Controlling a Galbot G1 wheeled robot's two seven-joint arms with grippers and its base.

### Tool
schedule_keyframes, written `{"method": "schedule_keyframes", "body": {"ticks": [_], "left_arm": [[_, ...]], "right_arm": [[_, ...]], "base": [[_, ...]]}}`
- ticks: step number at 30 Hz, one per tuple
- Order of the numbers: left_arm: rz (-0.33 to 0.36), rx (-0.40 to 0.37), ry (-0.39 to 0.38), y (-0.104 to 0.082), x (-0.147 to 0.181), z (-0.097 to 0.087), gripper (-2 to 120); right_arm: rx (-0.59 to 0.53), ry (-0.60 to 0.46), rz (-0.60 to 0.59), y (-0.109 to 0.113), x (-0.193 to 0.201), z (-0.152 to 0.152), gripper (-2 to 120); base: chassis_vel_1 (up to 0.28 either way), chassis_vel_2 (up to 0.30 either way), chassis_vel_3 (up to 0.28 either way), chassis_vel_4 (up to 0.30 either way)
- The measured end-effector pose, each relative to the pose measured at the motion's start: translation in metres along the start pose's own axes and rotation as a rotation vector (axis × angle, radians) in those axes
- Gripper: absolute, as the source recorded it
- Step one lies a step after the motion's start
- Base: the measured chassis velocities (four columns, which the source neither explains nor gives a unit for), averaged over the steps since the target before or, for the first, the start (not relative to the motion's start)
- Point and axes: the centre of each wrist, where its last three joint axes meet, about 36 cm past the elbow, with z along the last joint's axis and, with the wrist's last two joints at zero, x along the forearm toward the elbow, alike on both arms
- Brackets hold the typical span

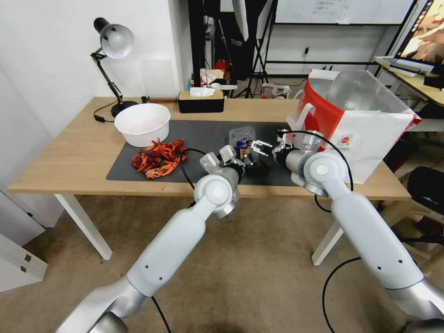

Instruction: Close the takeout container lid, then place the container into the takeout bag.

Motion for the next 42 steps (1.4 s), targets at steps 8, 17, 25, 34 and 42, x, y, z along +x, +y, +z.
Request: {"method": "schedule_keyframes", "body": {"ticks": [8,17,25,34,42], "left_arm": [[0.002,0.000,0.001,0.000,0.002,0.001,0],[-0.001,0.004,-0.001,0.003,0.003,0.000,0],[0.005,0.004,-0.002,0.001,0.005,-0.001,0],[0.015,0.005,0.000,-0.002,0.007,-0.001,0],[0.021,0.005,0.001,-0.003,0.008,-0.001,0]], "right_arm": [[0.025,0.032,0.000,0.002,-0.010,-0.003,100],[0.024,0.053,0.004,0.005,-0.024,-0.007,100],[0.022,0.066,0.010,0.006,-0.038,-0.011,100],[0.023,0.080,0.036,0.002,-0.052,-0.017,100],[0.013,0.091,0.036,-0.001,-0.056,-0.021,100]], "base": [[0.000,0.000,0.000,0.000],[0.000,0.000,0.000,0.000],[0.000,0.000,0.000,0.000],[0.000,0.000,0.000,0.000],[0.000,0.000,0.000,0.000]]}}
